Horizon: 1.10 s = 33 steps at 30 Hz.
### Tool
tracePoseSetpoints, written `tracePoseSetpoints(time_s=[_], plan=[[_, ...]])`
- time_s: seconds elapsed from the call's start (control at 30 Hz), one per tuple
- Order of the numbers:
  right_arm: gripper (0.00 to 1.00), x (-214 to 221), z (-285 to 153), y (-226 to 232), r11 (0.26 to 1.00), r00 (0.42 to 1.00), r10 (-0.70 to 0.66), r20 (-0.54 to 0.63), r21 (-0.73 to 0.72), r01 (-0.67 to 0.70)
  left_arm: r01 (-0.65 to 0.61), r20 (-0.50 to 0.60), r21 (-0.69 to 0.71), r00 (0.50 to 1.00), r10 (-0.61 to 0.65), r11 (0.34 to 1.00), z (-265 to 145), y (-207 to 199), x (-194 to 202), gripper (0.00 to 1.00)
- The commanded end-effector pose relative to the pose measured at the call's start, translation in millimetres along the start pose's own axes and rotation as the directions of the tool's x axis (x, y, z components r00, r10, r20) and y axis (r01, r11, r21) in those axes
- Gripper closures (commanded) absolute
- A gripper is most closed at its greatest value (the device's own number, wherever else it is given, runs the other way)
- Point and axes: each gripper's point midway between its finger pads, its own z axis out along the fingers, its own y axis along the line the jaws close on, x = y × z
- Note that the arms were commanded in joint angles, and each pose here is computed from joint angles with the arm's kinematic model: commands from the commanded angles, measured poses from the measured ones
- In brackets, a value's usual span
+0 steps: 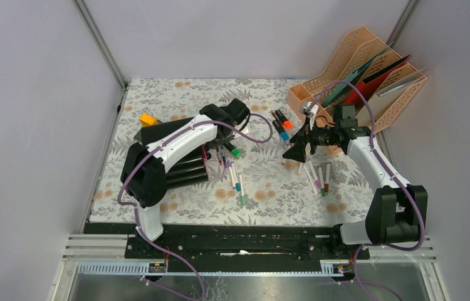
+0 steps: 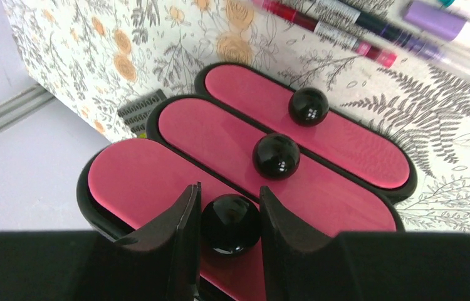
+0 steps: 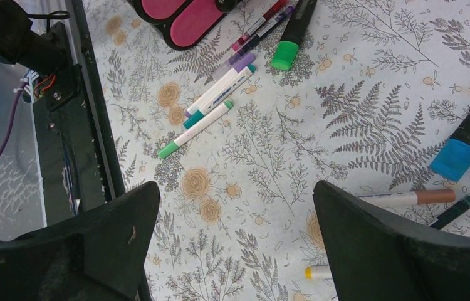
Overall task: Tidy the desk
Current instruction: Open the drawer in the storage box.
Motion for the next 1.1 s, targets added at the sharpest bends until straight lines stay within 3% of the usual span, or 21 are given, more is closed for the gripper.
tracePoseSetpoints(time_s=[0.0,0.4,0.57,0.6,0.67,0.77,0.9,1.0,1.07], plan=[[0.0,-11,-8,3,0.999,0.999,-0.047,0.024,0.012,0.047,0.0,0.096,-0.062,0.995,0.005,0.998,-24,19,-32,0.93],[0.0,-12,-17,-6,0.998,0.998,-0.042,0.038,0.052,0.04,0.018,0.26,-0.063,0.966,-0.001,0.998,-25,22,-104,0.9],[0.0,-14,-20,-6,0.997,0.998,-0.046,0.043,0.061,0.043,0.014,0.268,-0.059,0.963,0.002,0.998,-20,17,-110,0.86],[0.0,-13,-20,-6,0.997,0.998,-0.044,0.043,0.061,0.041,0.019,0.264,-0.064,0.965,-0.001,0.998,-19,18,-109,0.8],[0.0,-13,-20,-7,0.997,0.998,-0.042,0.043,0.062,0.04,0.06,0.276,-0.091,0.961,-0.032,0.994,-23,25,-110,0.54],[0.0,-13,-20,-7,0.997,0.998,-0.043,0.043,0.061,0.041,0.139,0.36,-0.094,0.928,-0.097,0.986,-39,35,-121,0.23],[0.0,-13,-21,-7,0.997,0.998,-0.048,0.04,0.068,0.045,0.228,0.499,-0.046,0.849,-0.176,0.972,-73,44,-138,0.04],[0.0,-13,-22,-7,0.995,0.997,-0.069,0.037,0.076,0.066,0.29,0.594,0.002,0.769,-0.234,0.957,-100,50,-147,0.01],[0.0,-13,-23,-6,0.994,0.996,-0.077,0.035,0.077,0.074,0.33,0.668,0.052,0.69,-0.279,0.943,-124,54,-149,0.01]])
